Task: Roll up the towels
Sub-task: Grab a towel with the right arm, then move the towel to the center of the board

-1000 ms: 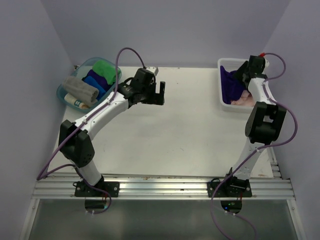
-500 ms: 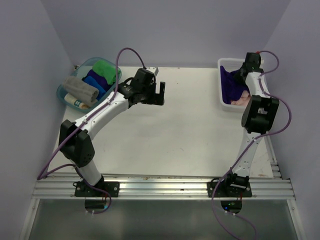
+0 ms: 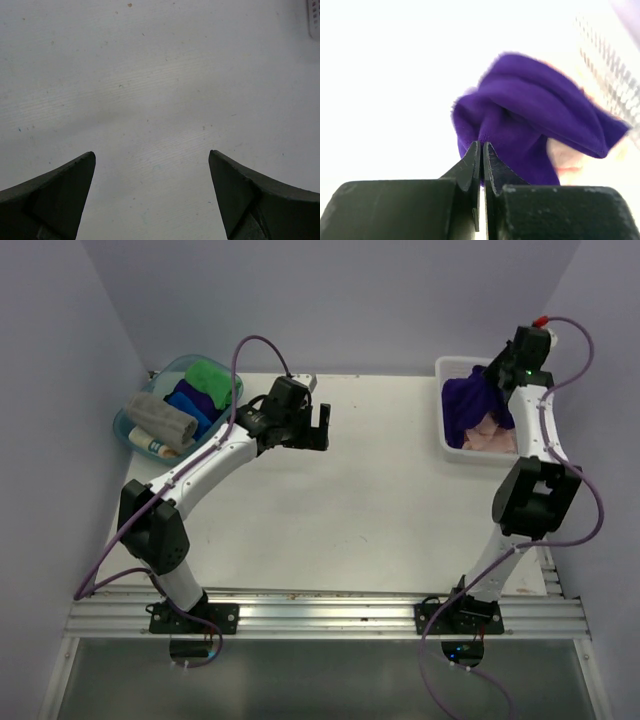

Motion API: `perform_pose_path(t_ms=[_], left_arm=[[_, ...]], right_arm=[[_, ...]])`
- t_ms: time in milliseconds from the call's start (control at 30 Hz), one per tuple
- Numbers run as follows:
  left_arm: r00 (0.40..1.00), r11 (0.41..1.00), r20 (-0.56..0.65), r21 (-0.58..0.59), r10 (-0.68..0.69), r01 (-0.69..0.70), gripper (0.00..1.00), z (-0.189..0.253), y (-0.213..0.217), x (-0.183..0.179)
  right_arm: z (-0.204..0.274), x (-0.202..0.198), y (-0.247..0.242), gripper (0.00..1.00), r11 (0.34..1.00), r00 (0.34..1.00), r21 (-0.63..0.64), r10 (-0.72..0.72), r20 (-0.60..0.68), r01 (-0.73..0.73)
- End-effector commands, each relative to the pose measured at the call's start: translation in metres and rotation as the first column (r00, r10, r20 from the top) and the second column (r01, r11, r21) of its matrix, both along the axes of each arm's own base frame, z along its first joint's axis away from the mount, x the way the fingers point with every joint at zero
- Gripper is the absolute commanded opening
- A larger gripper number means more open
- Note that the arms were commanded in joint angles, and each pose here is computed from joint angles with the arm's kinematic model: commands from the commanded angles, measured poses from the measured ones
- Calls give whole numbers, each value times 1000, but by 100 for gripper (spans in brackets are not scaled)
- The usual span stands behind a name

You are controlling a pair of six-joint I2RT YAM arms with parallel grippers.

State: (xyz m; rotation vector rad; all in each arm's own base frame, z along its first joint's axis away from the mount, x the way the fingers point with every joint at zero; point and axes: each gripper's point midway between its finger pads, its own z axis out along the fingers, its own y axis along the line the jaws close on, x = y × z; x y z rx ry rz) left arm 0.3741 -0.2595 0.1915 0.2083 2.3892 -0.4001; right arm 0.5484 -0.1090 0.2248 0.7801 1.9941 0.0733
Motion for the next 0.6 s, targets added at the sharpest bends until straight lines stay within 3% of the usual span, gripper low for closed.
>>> perform_pose_path(t_ms=[0, 167, 333, 533, 567], left_arm=[[999, 1000, 51, -8, -11, 12, 99, 17, 0, 3], [999, 1000, 53, -17, -14, 15, 99, 17, 1, -1], [997, 1000, 73, -21, 5, -3, 99, 25, 9, -6], [993, 996, 72, -34, 90, -88, 99, 34, 37, -1], [990, 992, 67, -34, 123, -121, 99, 35, 52, 4]], right_arm=[[146, -25, 16, 0, 998, 941, -43, 51, 333, -39], [200, -56, 30, 0, 995, 896, -71, 94, 434, -70], [246, -89, 66, 0, 973, 826, -104, 230, 514, -206], [281, -139, 144, 0, 900, 721, -210, 433, 541, -383], [287, -155, 168, 0, 869, 678, -223, 485, 553, -441]])
